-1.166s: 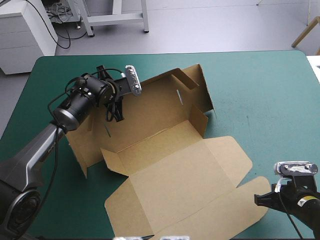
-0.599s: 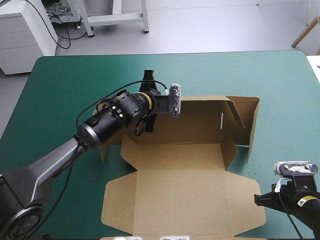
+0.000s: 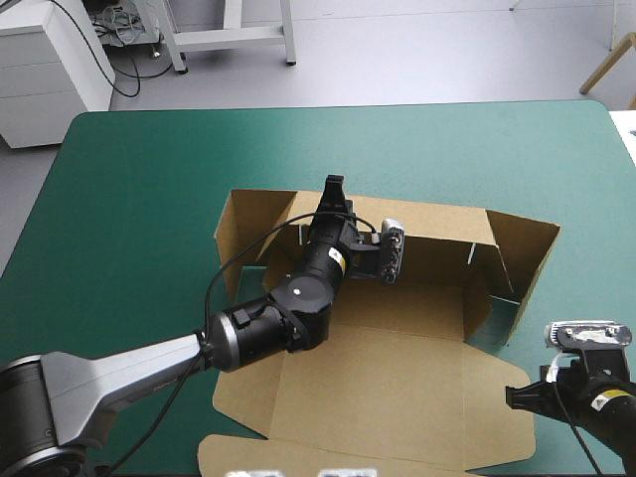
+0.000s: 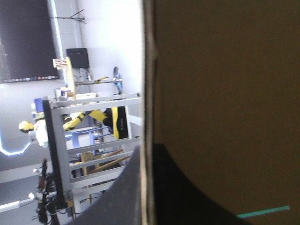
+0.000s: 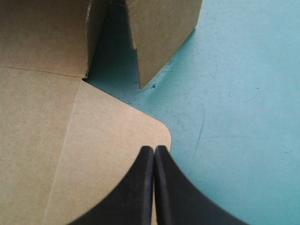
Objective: Fold the box
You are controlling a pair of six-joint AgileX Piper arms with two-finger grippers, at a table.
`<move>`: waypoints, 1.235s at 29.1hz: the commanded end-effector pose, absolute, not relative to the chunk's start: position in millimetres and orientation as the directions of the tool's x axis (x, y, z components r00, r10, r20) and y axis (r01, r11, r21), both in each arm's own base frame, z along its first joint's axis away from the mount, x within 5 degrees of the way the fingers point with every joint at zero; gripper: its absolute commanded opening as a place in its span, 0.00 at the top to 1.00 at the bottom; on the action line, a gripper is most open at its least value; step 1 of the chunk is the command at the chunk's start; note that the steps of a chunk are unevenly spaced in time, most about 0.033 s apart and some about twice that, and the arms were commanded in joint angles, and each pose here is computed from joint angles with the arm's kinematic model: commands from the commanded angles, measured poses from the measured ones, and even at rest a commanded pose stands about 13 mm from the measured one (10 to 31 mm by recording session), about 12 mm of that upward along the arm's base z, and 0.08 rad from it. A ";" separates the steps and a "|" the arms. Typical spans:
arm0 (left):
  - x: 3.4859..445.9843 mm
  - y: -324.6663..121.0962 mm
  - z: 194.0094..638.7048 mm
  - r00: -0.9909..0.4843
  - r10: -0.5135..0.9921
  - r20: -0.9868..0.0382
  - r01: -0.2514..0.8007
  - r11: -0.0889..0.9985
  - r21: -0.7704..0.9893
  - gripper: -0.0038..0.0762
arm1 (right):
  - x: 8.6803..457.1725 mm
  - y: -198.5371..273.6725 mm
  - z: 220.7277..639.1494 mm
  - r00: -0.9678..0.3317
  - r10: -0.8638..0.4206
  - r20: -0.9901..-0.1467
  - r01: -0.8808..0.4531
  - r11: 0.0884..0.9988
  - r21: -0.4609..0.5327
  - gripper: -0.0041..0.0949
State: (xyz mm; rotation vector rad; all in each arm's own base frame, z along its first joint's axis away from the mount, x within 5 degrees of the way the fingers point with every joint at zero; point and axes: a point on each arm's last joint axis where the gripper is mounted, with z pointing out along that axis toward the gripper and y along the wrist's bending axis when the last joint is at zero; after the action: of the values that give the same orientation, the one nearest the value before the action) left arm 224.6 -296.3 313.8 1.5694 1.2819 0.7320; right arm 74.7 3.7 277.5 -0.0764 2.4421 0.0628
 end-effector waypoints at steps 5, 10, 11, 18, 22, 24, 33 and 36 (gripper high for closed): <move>202.3 -288.8 317.9 0.254 0.963 -0.089 0.190 0.040 0.981 0.96 | 78.9 3.9 287.9 -0.717 -0.042 -0.696 -0.076 0.997 0.018 0.98; 200.9 -277.5 308.7 0.155 0.983 -0.094 0.161 0.068 0.985 0.96 | 78.9 3.9 287.9 -0.716 -0.049 -0.696 -0.081 0.997 0.014 0.98; 200.7 -276.6 309.2 0.144 0.985 -0.092 0.154 0.069 0.986 0.96 | 78.9 3.9 287.9 -0.716 -0.049 -0.696 -0.081 0.997 0.014 0.98; 198.4 -274.6 307.7 0.111 0.988 -0.110 0.176 0.089 0.980 0.96 | 78.9 3.9 287.9 -0.716 -0.049 -0.696 -0.081 0.997 0.014 0.98; 198.7 -271.6 307.2 0.076 0.991 -0.114 0.179 0.099 0.979 0.96 | 78.9 3.9 287.9 -0.716 -0.049 -0.696 -0.081 0.997 0.014 0.98; 198.5 -273.2 307.1 0.094 0.989 -0.114 0.182 0.096 0.979 0.96 | 78.9 3.9 287.9 -0.716 -0.049 -0.696 -0.081 0.997 0.014 0.98; 198.2 -274.7 306.5 0.109 0.987 -0.117 0.190 0.095 0.977 0.96 | 78.9 3.9 287.9 -0.716 -0.049 -0.696 -0.081 0.997 0.014 0.72; 198.2 -274.7 306.5 0.109 0.987 -0.117 0.190 0.095 0.977 0.96 | 78.9 3.9 287.9 -0.716 -0.049 -0.696 -0.081 0.997 0.014 0.48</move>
State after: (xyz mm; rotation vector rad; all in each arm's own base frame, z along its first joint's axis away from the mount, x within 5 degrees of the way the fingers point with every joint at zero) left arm 200.4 -280.8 284.2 1.4050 1.3142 0.9447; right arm 74.7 3.8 277.6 -0.0843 2.4415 0.0612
